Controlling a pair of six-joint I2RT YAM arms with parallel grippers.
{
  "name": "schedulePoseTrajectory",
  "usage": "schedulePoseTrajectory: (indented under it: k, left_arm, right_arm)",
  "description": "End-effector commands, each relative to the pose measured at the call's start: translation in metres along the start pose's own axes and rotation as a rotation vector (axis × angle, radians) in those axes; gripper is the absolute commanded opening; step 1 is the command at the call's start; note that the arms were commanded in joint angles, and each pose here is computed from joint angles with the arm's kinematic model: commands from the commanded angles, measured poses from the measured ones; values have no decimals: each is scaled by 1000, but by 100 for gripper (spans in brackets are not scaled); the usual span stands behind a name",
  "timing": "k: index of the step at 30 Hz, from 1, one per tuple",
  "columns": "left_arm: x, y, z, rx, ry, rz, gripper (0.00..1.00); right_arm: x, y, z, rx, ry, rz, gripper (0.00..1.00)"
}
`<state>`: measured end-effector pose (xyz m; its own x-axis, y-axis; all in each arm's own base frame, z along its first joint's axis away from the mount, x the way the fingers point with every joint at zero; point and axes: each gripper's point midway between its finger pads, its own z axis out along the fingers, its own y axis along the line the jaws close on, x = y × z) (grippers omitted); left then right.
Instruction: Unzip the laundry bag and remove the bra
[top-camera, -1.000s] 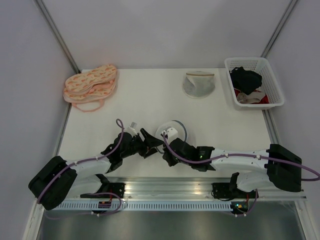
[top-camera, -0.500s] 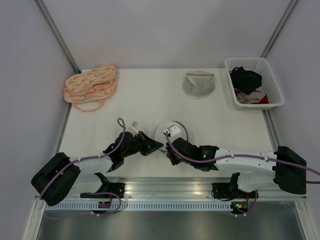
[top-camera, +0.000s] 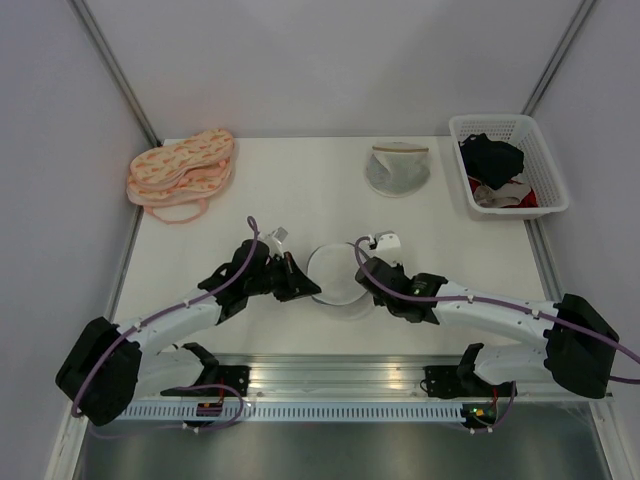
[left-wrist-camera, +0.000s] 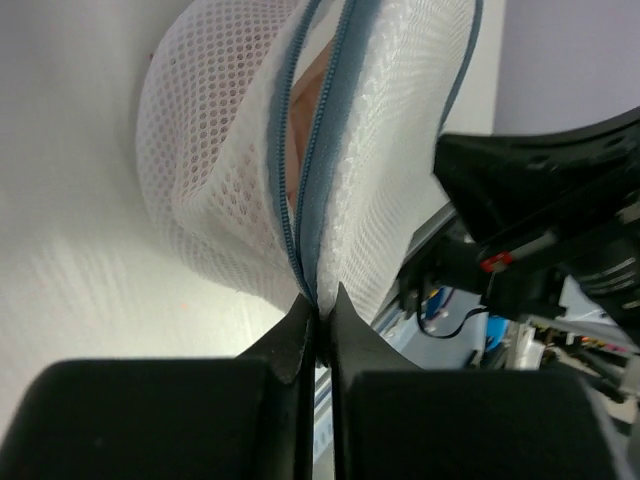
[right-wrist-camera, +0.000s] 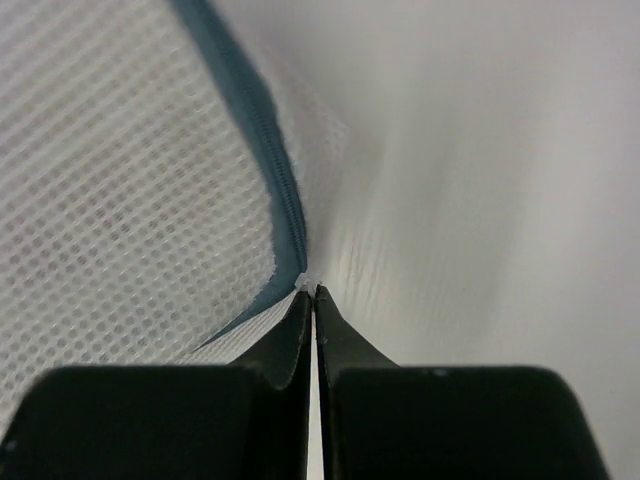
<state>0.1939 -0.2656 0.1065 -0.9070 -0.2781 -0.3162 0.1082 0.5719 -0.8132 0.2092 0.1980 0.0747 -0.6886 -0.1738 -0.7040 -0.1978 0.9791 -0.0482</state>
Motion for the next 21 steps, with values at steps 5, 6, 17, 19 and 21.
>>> schedulePoseTrajectory:
  k: [5,6,17,19,21]
  left_arm:
    - [-13,16,-17,-116,93,231,2]
    - [-22,16,-17,-121,75,225,2]
    - [-121,-18,18,-97,-156,139,100]
    - [-113,-13,6,-105,-185,68,100]
    - [-104,-22,-12,-69,-217,39,100]
  right_arm:
    - [-32,-38,7,149,-91,12,0]
    - [-30,-33,8,119,-77,2,0]
    - [-11,30,4,-247,-13,26,1]
    - [-12,44,-2,-329,-10,32,0]
    - [-13,59,-9,-426,-12,22,1]
